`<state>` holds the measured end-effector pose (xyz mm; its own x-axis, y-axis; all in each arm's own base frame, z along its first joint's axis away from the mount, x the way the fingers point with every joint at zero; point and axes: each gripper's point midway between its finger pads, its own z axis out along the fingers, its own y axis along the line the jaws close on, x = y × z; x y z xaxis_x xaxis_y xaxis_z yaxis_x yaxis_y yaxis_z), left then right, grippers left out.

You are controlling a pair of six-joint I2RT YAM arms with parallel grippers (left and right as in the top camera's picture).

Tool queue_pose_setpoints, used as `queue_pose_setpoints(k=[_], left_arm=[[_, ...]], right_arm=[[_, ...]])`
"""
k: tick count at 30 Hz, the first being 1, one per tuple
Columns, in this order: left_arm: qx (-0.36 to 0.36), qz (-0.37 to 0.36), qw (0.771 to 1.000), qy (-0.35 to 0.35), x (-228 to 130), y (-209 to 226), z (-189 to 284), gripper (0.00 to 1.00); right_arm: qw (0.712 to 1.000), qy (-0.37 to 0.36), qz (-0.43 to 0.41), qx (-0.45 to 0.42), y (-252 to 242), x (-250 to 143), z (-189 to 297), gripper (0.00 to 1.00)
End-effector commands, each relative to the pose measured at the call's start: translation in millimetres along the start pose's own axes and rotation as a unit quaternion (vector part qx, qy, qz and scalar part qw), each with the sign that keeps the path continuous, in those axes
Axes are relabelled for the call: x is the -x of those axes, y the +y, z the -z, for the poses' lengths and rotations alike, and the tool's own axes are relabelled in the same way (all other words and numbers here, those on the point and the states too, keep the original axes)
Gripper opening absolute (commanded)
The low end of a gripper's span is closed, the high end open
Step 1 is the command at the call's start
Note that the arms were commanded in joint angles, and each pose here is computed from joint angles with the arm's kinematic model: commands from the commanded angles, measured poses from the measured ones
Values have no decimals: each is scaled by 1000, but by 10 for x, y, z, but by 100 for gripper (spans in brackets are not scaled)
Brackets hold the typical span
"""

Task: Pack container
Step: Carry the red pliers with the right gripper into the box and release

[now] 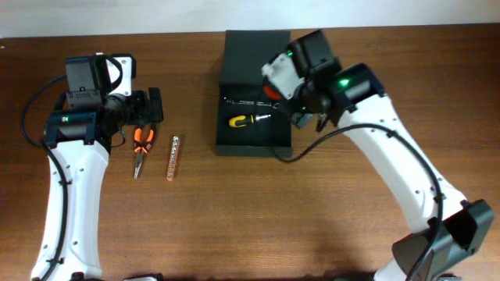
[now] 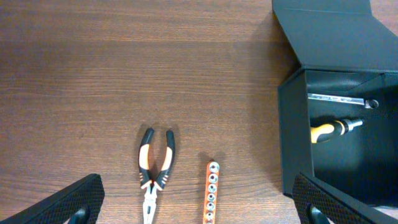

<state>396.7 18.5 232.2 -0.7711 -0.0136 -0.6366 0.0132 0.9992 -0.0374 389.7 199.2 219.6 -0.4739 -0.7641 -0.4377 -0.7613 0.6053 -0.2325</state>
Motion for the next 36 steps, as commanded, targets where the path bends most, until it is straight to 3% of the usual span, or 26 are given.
queue_pose_setpoints(k=[1,5,12,22,36], left_arm=[[5,-7,1000,-7,65,27,25,99],[5,-7,1000,-7,65,27,25,99],[5,-7,1000,-7,65,27,25,99],[5,-7,1000,-7,65,27,25,99],[5,-7,1000,-7,65,27,25,99]], right_arm=[[990,-9,138,-2,59,142,-100,4],[980,-12,197,3,131,226,-277,4],[979,-24,201,35,254,322,-684,4],[976,39,199,83,427,15,-1445,4],[940,87,292,153,656,-380,-1581,4]])
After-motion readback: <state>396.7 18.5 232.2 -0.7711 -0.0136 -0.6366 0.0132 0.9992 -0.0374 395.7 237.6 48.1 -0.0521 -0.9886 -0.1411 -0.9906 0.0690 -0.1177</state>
